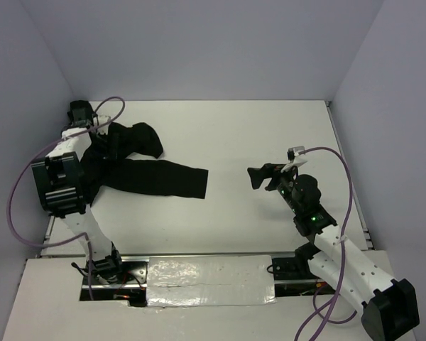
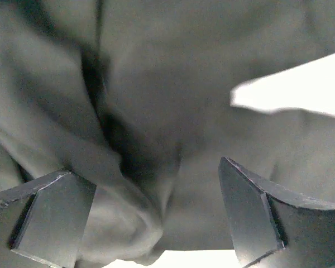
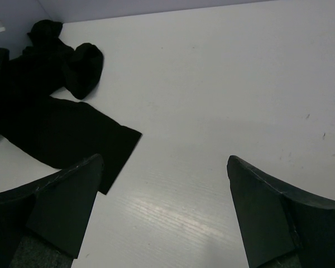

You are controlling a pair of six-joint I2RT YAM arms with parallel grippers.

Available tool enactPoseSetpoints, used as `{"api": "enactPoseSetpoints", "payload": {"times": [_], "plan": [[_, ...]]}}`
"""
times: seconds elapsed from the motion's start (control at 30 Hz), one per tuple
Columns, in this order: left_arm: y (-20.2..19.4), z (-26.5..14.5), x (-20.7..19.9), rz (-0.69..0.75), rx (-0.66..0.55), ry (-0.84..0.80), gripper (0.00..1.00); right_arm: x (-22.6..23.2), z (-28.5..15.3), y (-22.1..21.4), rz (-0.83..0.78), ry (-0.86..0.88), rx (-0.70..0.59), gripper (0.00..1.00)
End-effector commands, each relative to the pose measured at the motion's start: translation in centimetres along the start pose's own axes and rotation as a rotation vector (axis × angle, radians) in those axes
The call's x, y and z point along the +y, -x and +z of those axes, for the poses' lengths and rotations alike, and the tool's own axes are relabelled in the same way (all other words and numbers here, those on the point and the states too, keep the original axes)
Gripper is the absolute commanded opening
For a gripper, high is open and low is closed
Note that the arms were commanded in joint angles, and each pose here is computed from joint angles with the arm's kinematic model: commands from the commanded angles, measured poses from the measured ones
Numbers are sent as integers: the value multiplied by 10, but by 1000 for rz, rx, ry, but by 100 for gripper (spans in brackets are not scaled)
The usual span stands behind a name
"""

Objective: Fold and stack the long sleeve shirts
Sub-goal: Flatten the shirt out

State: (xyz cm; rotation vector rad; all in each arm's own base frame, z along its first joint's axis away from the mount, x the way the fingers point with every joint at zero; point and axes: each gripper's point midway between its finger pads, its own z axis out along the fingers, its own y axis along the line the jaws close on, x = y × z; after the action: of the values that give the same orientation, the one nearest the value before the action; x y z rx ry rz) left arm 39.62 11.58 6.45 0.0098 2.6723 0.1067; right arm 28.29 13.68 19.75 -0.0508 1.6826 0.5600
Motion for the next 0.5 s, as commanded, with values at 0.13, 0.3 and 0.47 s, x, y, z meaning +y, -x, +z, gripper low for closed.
{"api": "enactPoseSetpoints", "payload": {"times": [0.13, 0.3, 0.47], "plan": [[22, 46, 3, -9, 55, 34, 74, 10, 0, 17, 22, 25, -39, 99], [44, 43, -91, 167, -38, -240, 0, 0, 0, 16, 34, -32, -47, 98], [79, -1, -208, 275, -145, -574, 0, -9, 7, 15, 44, -106, 3, 98]]}}
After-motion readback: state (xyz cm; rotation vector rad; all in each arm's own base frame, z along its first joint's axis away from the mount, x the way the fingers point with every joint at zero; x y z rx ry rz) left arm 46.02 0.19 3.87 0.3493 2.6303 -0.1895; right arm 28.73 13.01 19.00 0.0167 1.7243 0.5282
